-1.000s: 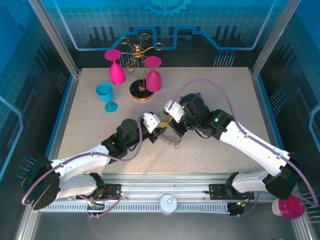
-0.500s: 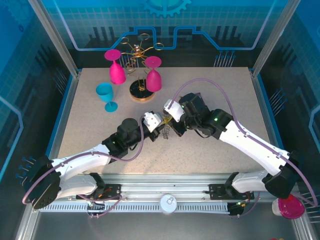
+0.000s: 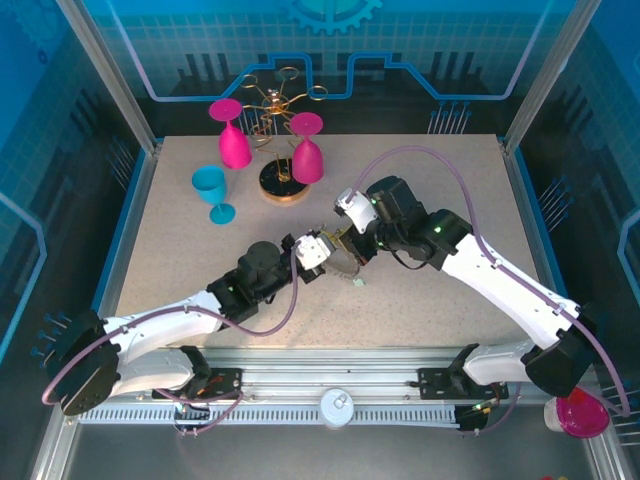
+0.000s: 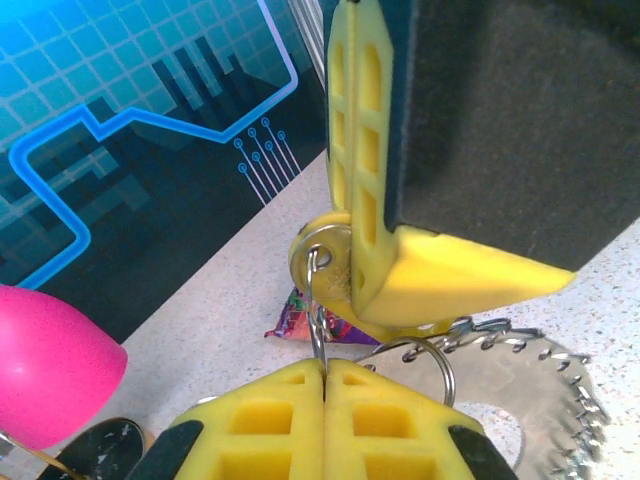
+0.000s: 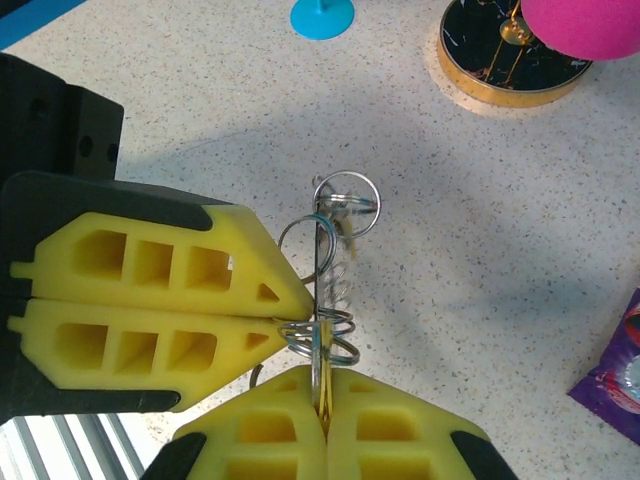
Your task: Put the keys on the keyring
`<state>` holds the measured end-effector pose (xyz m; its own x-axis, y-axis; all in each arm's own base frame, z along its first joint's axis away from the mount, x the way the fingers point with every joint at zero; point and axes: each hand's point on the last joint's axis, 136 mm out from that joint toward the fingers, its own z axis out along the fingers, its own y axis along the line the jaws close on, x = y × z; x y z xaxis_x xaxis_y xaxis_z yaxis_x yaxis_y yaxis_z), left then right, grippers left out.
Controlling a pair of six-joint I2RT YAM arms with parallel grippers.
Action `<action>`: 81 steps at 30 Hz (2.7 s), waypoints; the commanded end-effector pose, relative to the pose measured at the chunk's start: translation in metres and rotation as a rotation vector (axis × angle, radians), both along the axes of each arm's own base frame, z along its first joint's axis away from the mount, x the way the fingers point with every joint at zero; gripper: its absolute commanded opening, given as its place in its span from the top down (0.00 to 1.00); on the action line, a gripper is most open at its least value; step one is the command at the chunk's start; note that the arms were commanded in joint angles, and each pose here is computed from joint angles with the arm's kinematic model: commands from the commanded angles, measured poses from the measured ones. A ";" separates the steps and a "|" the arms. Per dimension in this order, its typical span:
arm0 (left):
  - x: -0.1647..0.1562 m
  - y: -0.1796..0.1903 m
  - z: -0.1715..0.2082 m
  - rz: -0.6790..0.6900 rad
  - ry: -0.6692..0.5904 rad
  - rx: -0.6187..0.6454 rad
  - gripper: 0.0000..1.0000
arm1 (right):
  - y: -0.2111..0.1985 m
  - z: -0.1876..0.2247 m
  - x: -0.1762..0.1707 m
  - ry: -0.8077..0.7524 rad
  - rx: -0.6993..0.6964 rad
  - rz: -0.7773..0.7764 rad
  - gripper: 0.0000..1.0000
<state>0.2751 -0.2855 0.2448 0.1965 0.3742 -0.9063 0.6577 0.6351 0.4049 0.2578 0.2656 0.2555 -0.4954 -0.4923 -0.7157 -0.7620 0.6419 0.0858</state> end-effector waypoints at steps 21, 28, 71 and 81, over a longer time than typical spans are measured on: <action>-0.014 0.009 -0.007 -0.131 0.129 -0.023 1.00 | -0.014 0.003 0.001 -0.312 -0.015 0.224 0.43; -0.025 0.015 0.000 -0.261 0.160 -0.044 1.00 | 0.005 0.000 -0.017 -0.487 0.084 0.512 0.49; -0.026 -0.005 -0.004 -0.398 0.211 0.035 1.00 | 0.042 -0.014 -0.037 -0.408 0.132 0.685 0.88; -0.020 0.003 0.005 -0.331 0.127 -0.017 1.00 | -0.012 -0.032 -0.018 -0.117 0.193 0.224 0.49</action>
<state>0.2541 -0.2823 0.2235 0.1083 0.3600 -0.9266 0.9014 0.3576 0.2443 0.2460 0.2565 0.2349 -0.1350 -0.4875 -0.8626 -0.9284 0.3665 -0.0617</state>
